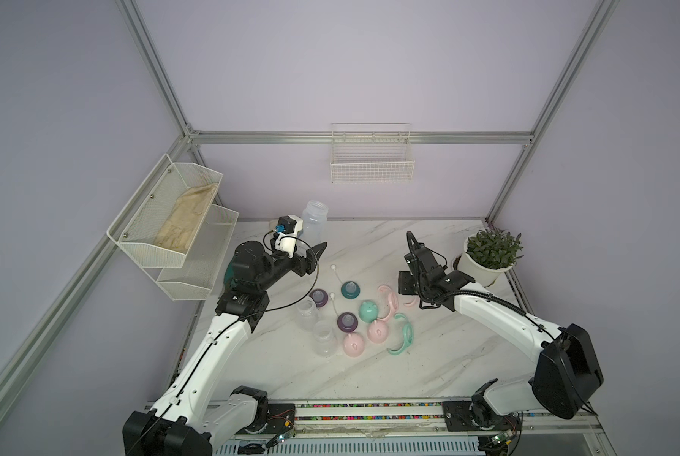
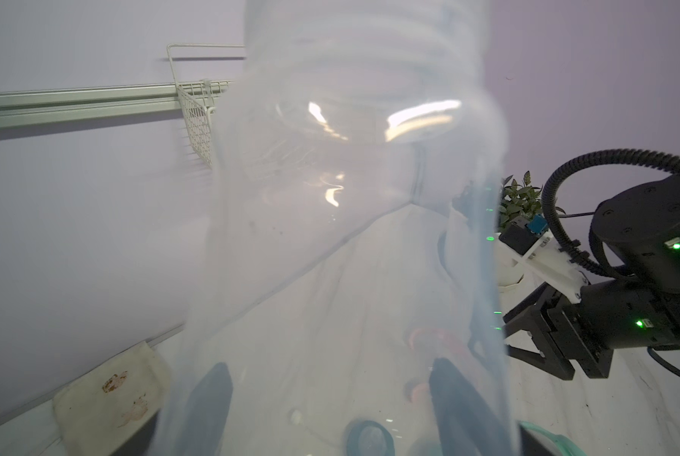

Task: Assemble the baby bottles
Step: Pick up the handle at the center of the board.

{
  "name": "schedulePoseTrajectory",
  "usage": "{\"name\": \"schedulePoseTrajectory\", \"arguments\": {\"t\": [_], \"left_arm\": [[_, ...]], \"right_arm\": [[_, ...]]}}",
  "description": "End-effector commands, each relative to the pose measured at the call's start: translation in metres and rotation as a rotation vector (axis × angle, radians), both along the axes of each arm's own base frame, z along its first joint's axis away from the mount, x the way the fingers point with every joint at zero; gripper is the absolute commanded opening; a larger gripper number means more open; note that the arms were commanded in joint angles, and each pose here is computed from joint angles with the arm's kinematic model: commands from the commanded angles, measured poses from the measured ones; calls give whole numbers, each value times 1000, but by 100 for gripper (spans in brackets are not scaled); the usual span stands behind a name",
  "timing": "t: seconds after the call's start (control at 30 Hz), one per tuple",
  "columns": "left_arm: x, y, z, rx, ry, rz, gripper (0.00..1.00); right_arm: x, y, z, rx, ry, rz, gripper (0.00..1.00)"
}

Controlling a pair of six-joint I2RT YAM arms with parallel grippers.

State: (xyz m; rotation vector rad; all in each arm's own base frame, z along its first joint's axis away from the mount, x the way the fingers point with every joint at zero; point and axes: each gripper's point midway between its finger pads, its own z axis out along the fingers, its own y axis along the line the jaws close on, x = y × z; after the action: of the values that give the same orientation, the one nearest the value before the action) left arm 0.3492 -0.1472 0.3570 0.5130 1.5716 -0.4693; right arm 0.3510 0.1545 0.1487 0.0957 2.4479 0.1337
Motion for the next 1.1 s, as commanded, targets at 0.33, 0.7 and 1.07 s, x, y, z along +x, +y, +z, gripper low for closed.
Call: {"name": "schedulePoseTrajectory", "arguments": {"t": [0.33, 0.7, 1.07], "left_arm": [[-6, 0, -4, 10, -35, 14, 0], [-12, -4, -2, 16, -51, -10, 0], [-17, -11, 1, 17, -61, -46, 0]], "right_arm": [[3, -40, -74, 112, 87, -236, 41], [12, -42, -96, 306, 71, -365, 35], [0, -37, -126, 363, 132, -392, 31]]}}
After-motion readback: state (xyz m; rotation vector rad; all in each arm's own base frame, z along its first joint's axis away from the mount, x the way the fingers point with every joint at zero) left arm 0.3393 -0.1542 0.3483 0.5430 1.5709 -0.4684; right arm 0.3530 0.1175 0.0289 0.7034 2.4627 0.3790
